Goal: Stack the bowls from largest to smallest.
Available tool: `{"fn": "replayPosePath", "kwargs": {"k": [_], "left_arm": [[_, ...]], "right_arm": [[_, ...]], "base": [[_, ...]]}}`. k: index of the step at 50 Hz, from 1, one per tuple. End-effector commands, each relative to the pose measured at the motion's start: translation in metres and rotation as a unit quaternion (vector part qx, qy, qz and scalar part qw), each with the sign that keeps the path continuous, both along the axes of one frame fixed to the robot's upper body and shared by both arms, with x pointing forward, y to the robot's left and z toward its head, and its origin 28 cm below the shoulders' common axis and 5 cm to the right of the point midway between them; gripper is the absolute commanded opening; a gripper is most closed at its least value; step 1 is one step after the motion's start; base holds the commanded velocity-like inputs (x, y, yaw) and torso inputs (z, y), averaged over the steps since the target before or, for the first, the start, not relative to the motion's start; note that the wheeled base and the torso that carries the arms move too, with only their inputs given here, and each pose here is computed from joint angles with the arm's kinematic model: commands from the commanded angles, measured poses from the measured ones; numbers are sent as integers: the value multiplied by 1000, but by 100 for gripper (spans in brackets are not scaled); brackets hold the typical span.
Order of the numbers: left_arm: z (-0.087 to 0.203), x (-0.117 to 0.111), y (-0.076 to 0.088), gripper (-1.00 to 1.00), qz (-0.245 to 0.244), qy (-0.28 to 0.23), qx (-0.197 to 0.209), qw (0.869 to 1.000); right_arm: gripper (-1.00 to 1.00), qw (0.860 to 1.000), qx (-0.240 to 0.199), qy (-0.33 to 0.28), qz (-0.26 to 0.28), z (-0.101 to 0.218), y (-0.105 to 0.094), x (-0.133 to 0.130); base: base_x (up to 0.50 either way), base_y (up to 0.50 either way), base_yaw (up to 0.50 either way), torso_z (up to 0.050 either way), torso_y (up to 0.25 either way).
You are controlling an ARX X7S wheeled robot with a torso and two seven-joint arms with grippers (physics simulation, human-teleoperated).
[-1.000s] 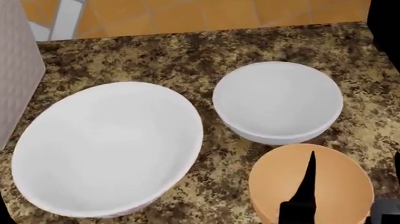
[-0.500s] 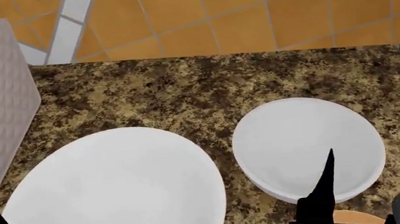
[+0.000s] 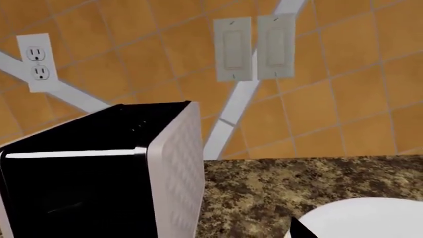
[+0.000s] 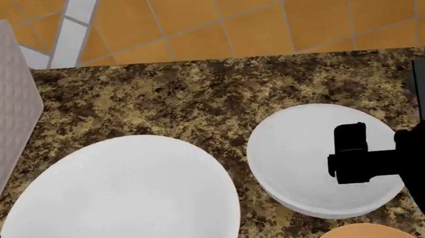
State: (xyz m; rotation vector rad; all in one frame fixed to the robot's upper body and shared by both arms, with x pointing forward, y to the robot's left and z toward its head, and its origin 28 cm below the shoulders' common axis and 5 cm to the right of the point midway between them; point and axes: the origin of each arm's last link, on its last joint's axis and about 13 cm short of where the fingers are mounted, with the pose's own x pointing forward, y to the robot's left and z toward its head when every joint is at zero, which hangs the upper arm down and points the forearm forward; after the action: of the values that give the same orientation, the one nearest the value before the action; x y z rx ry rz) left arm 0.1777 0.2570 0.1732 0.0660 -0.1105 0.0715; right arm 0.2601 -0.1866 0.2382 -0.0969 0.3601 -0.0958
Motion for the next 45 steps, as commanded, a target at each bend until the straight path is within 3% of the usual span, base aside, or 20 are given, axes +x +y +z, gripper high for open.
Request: {"fn": "replayPosePath", "kwargs": {"k": [1, 8, 11, 13, 18, 19, 21, 34, 45], "left_arm": [[-1, 0, 5, 100, 3, 1, -14, 1000], [-2, -1, 4, 100, 0, 4, -8, 1000], [-3, -1, 4, 100, 0, 3, -7, 1000], [-3, -1, 4, 100, 1, 3, -7, 1000], [-3, -1, 5, 100, 2, 4, -8, 1000], [-3, -2, 6, 100, 3, 4, -6, 1000], [-3, 0, 5, 100, 3, 3, -7, 1000], [-4, -2, 8, 100, 6, 3, -4, 1000], [-6, -1, 7, 100, 9, 4, 0, 1000]], "right_arm": [[100, 996, 29, 75, -38, 13, -25, 24], [100, 990, 48, 122, -47, 3, -30, 34], [100, 988, 73, 133, -39, -1, -30, 38], [100, 983, 120, 139, -22, 0, -30, 42], [100, 981, 112, 152, -36, -3, -34, 49], [100, 974, 162, 157, -20, -3, -32, 52], [100, 977, 125, 169, -37, -6, -35, 55], [100, 967, 139, 213, -31, -19, -37, 70], [100, 965, 153, 213, 4, -16, -29, 74]], "base": [[0, 0, 0, 0, 0], [0, 0, 0, 0, 0], [0, 0, 0, 0, 0], [0, 0, 0, 0, 0], [0, 0, 0, 0, 0], [0, 0, 0, 0, 0], [0, 0, 0, 0, 0], [0, 0, 0, 0, 0], [0, 0, 0, 0, 0]]}}
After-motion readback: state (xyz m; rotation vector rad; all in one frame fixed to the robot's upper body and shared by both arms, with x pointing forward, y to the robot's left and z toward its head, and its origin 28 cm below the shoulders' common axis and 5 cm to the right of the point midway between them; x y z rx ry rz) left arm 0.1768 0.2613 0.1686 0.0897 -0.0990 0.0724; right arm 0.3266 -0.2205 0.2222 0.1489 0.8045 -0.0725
